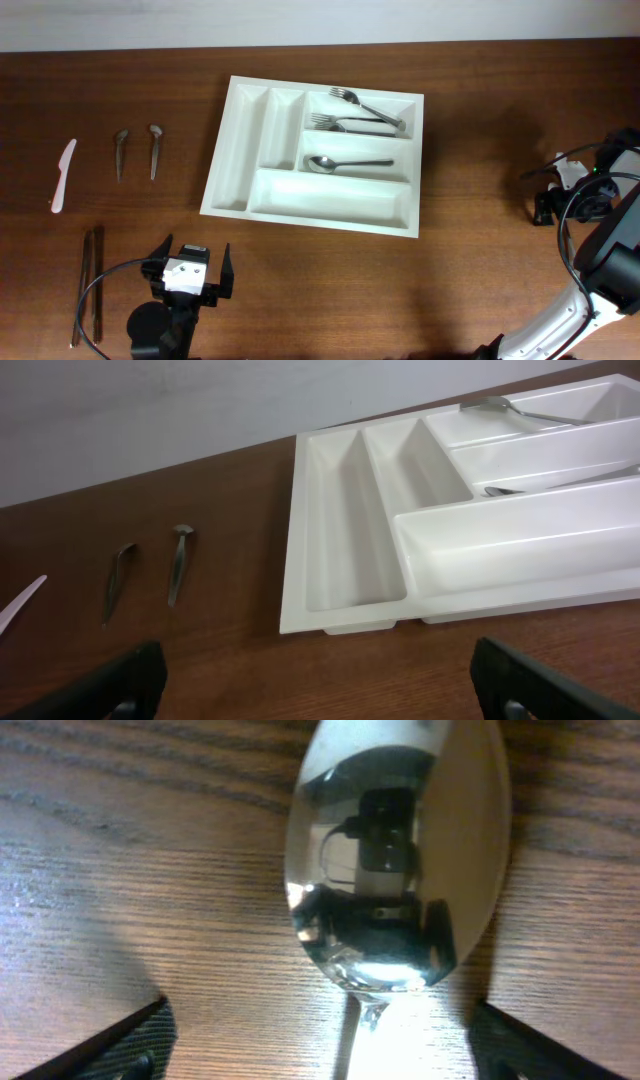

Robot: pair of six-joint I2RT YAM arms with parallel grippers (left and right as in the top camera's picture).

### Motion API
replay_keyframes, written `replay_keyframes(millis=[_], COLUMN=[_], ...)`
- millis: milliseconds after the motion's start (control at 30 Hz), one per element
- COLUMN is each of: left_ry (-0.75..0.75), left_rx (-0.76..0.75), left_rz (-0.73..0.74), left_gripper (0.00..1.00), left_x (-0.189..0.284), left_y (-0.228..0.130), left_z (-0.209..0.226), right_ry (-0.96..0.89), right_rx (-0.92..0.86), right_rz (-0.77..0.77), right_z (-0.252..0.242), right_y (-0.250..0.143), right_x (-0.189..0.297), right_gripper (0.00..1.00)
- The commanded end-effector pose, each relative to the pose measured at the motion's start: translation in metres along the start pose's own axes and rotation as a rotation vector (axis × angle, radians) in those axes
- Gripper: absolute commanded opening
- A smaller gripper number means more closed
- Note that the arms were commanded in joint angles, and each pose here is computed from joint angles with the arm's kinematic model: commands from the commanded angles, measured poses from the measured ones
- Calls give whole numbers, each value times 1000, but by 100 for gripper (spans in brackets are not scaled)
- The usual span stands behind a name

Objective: Pack container
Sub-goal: 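Lower the right gripper and close it on the spoon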

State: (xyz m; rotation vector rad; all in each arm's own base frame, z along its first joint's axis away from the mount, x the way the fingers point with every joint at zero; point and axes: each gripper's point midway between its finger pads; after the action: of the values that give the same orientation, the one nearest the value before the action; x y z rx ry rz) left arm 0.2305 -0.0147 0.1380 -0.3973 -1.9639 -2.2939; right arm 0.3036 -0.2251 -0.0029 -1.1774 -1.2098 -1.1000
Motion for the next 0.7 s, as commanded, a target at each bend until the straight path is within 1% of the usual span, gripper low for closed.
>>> replay_keyframes(millis=[0, 33, 100, 133, 200, 267, 333, 500, 533, 633, 667], left_ry=[12, 12, 12, 12, 12, 12, 12, 12, 12, 12, 12], left_rx=[-12, -12, -12, -12, -12, -12, -12, -12, -12, -12, -12], left_rz=[-1, -1, -1, -1, -1, -1, -1, -1, -1, -1, -1], left_gripper=[99, 99, 99, 99, 99, 99, 99, 99, 99, 99, 99], left_x=[0, 0, 0, 0, 0, 0, 0, 0, 0, 0, 0], left_y=[-1, -1, -1, -1, -1, -1, -1, -1, -1, -1, -1], left_z=[2, 2, 2, 2, 2, 2, 2, 2, 2, 2, 2], right_ry=[24, 24, 24, 24, 24, 25, 25, 28, 28, 25, 24], right_rx=[14, 14, 14, 14, 14, 14, 11, 11, 12, 22, 25], right_rz=[25, 25, 25, 25, 25, 26, 26, 30, 30, 28, 26], right_z=[5, 5, 5, 5, 5, 5, 5, 6, 6, 9, 9], right_y=[-1, -1, -1, -1, -1, -1, -1, -2, -2, 1, 3], right_x=[-14, -14, -14, -14, -14, -14, -14, -14, -14, -13, -12], right_gripper=[83, 81, 70, 60, 43, 32, 23, 20, 17, 15, 12])
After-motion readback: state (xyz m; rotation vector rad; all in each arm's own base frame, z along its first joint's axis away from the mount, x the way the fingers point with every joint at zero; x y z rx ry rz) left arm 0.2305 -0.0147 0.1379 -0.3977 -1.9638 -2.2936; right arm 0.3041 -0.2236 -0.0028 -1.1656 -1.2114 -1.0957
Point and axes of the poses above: each gripper's point midway between its finger pads, its own x axis back along the fingers, its own z axis along the line the jaws close on, y = z × x, and after that the axes turned 2 degrees about x, right-handed
